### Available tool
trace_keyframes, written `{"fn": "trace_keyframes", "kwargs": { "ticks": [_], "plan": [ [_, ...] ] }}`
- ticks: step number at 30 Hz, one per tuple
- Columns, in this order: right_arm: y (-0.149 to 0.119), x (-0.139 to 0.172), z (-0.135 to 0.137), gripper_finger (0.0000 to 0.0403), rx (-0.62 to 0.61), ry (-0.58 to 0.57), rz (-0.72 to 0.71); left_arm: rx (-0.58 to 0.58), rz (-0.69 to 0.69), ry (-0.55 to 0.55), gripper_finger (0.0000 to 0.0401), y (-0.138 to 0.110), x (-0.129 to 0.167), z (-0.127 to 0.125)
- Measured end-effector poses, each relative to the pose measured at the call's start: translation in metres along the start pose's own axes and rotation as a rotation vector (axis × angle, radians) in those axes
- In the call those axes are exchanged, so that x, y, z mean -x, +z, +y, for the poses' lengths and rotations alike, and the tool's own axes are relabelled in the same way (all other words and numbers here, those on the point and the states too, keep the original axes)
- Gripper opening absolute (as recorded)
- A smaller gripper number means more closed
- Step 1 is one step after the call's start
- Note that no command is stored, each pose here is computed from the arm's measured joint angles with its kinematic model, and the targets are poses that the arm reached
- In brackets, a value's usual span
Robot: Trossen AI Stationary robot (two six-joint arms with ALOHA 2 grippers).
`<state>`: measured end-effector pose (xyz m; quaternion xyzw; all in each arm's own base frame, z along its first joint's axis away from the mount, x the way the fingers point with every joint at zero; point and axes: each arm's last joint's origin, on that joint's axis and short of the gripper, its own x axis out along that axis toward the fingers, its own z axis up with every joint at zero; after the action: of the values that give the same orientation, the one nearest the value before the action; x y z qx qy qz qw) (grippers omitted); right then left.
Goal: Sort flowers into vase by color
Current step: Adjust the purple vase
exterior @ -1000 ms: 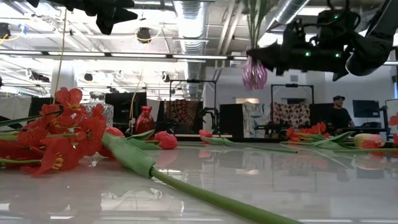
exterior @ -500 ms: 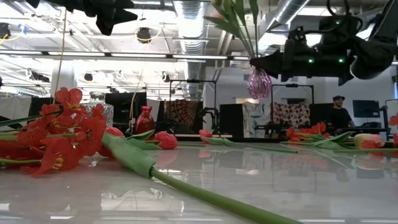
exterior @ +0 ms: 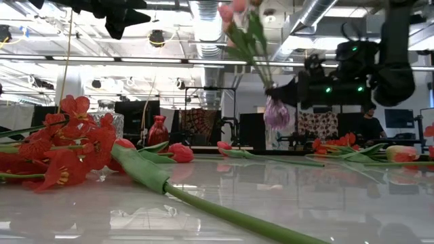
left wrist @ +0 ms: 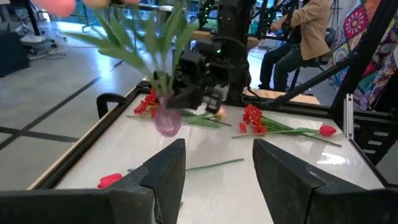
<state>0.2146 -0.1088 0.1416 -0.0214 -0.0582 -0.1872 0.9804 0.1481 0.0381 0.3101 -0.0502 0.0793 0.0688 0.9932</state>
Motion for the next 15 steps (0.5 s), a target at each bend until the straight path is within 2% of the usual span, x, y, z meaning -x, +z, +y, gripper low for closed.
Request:
{"fn": "trace_keyframes", "kwargs": {
  "ticks": [4,15],
  "plan": [
    [0.0,-0.009,-0.001,0.0145,0.018,0.006,-0.014,0.011,0.019,0.001,0.0175,-0.002,-0.004,0.001],
    [0.003,-0.01,-0.02,0.0145,0.02,0.009,-0.026,0.041,0.081,0.03,0.0175,-0.01,-0.027,0.005]
  ]
}}
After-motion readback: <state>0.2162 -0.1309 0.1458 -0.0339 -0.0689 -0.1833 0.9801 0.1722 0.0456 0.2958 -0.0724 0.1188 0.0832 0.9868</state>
